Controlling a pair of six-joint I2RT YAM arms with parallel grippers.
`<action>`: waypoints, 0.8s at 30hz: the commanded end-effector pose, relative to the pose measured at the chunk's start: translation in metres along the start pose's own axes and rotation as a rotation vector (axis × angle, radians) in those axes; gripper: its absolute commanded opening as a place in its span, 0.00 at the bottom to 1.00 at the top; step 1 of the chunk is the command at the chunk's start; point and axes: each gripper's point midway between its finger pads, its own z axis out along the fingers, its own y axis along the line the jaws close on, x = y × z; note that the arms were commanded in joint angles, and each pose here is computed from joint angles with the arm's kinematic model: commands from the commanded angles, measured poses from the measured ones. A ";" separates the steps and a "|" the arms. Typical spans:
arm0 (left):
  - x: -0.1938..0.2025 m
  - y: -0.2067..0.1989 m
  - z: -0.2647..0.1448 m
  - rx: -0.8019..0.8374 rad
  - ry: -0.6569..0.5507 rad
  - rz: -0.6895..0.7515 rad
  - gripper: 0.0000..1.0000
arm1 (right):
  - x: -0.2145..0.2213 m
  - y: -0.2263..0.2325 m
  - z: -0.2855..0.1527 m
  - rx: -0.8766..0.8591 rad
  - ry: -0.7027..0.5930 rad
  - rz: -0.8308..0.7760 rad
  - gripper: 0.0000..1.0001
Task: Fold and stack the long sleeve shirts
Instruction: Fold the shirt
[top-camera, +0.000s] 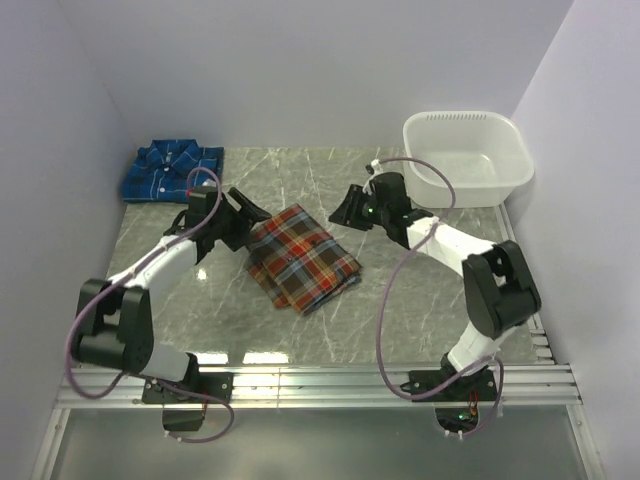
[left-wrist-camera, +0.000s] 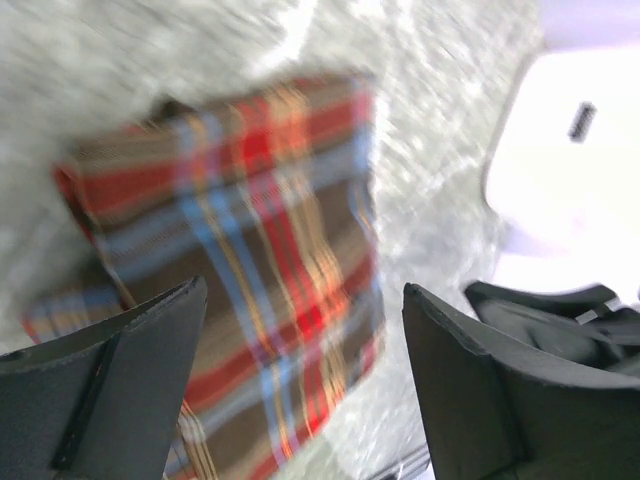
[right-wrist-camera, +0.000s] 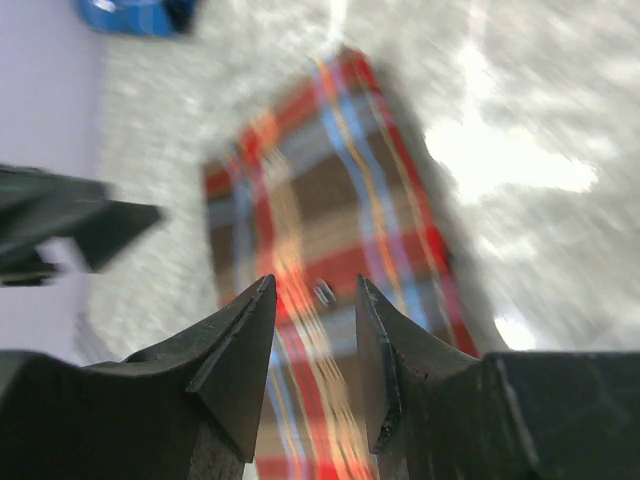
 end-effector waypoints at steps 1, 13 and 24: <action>0.029 0.017 -0.016 -0.065 0.039 0.058 0.85 | 0.044 -0.053 -0.029 0.217 0.124 -0.048 0.45; 0.087 0.071 0.016 -0.246 0.158 0.125 0.75 | 0.119 -0.078 -0.062 0.247 0.310 -0.066 0.43; 0.029 0.013 0.099 -0.258 0.149 0.401 0.73 | 0.230 0.049 -0.043 -0.064 0.544 -0.149 0.37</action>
